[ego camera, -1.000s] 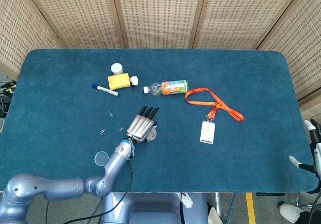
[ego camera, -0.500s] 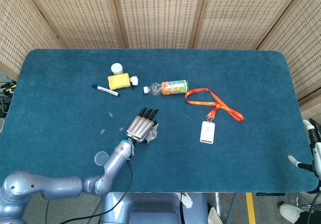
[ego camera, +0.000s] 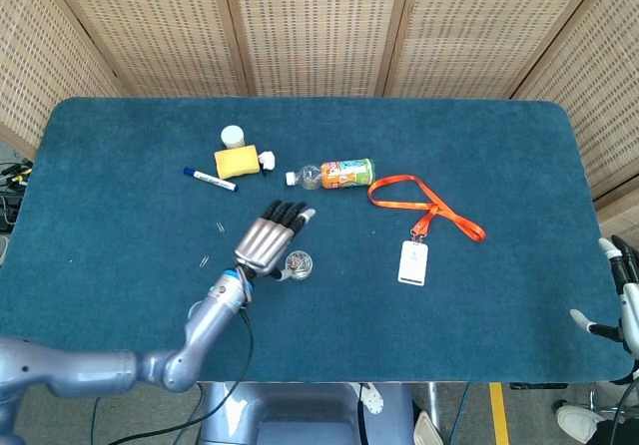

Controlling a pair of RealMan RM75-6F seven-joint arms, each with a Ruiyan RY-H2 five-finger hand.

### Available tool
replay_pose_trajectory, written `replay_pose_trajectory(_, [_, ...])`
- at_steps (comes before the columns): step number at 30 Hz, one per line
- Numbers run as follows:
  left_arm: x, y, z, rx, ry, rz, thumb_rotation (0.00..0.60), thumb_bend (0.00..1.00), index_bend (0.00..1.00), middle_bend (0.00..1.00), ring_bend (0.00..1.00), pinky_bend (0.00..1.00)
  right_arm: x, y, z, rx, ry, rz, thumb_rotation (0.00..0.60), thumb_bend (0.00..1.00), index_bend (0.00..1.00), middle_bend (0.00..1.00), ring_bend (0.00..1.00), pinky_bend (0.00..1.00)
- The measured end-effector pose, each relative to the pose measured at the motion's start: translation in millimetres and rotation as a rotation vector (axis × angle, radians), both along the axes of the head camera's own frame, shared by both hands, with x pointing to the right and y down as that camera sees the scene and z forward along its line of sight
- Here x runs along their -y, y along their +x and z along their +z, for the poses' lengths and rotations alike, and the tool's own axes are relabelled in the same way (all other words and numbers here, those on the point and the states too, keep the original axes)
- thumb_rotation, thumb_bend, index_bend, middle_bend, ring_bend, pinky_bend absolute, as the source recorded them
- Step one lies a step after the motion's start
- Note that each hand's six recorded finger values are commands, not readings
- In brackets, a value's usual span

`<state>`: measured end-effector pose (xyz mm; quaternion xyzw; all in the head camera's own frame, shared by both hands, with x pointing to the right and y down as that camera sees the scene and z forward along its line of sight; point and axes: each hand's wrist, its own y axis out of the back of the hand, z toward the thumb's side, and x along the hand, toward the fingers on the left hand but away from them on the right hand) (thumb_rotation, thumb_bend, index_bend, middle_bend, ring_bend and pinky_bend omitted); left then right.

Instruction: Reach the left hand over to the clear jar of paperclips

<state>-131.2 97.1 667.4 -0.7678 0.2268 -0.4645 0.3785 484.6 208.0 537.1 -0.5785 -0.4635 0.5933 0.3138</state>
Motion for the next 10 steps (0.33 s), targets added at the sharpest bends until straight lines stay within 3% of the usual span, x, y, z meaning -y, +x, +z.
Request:
replay_pose_trajectory(6, [22.4, -81.3, -31.5, 0.072, 0.098, -0.105, 0.6, 0.03, 0.0, 0.0, 0.0, 0.0, -1.1, -2.7, -1.3, -0.003, 0.002, -0.008, 0.6, 0.0, 0.0, 0.0, 0.0, 0.0])
replay_pose_trajectory(10, [16.7, -164.7, -52.2, 0.165, 0.158, -0.235, 0.6, 0.01, 0.0, 0.0, 0.0, 0.0, -2.0, -4.5, -2.0, -0.014, 0.005, -0.014, 0.6, 0.0, 0.0, 0.0, 0.0, 0.0])
